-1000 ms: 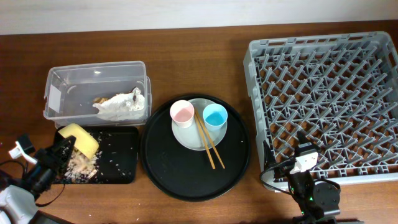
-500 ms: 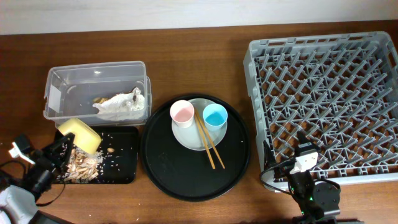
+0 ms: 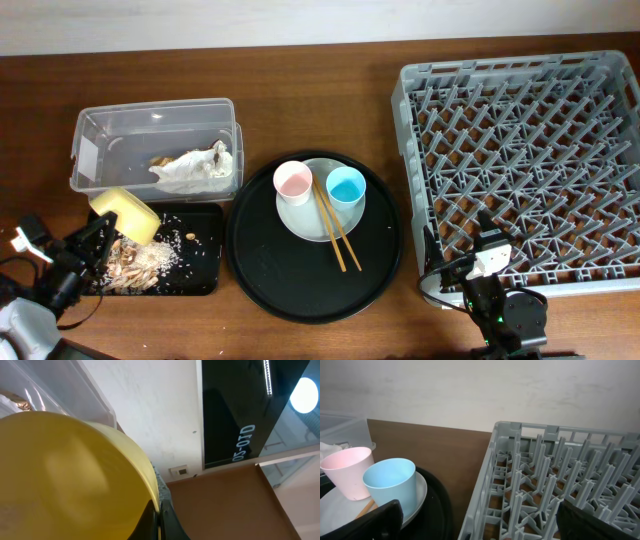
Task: Sort waste into correct bins and load items into the dishwasher rack
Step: 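Carry the yellow bowl over the black tray and tip out the scraps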
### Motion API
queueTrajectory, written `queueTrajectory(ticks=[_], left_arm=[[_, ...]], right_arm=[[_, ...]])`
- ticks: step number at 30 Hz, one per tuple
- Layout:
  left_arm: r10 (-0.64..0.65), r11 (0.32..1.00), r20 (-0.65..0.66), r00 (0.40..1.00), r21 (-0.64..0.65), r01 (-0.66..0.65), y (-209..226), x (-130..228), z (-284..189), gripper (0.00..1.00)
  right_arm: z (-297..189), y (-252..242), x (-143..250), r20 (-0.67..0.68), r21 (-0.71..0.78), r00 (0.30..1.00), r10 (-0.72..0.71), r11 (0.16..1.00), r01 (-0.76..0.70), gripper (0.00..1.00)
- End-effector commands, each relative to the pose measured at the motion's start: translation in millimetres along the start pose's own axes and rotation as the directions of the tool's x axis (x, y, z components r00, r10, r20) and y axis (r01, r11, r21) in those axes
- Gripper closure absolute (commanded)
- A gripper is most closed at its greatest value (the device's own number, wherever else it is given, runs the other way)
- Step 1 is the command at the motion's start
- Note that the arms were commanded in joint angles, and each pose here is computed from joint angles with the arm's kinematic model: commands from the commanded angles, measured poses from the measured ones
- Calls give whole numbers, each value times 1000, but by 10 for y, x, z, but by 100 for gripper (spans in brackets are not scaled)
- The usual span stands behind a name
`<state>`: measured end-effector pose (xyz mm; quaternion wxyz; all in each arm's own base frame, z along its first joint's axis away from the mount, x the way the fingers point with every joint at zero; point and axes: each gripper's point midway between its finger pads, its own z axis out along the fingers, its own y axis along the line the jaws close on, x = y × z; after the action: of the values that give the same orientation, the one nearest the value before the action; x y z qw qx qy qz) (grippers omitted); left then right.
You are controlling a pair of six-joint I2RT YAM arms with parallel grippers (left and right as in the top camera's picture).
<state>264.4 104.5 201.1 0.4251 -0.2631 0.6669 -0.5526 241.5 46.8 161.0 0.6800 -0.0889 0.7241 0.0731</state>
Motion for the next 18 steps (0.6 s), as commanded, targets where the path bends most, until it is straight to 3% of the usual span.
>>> queueTrajectory(ticks=[1,4,6,18], left_arm=[[-21,999,6,1000,31,21,-71,-3,-13,100],[-106,994,2,994,31,105,-78,54,-9,100],[-20,999,4,1000,30,19,-70,-13,-9,100],[7,1000,-10,1000,-11,-7,0,-7,27,100]], right_arm=[[3,13,27,-3,-5,1000,6,1000,-6,1],[2,12,27,-3,-4,1000,6,1000,-6,1],[2,13,27,-3,-5,1000,6,1000,-6,1],[3,13,27,-3,-5,1000,6,1000,-6,1]])
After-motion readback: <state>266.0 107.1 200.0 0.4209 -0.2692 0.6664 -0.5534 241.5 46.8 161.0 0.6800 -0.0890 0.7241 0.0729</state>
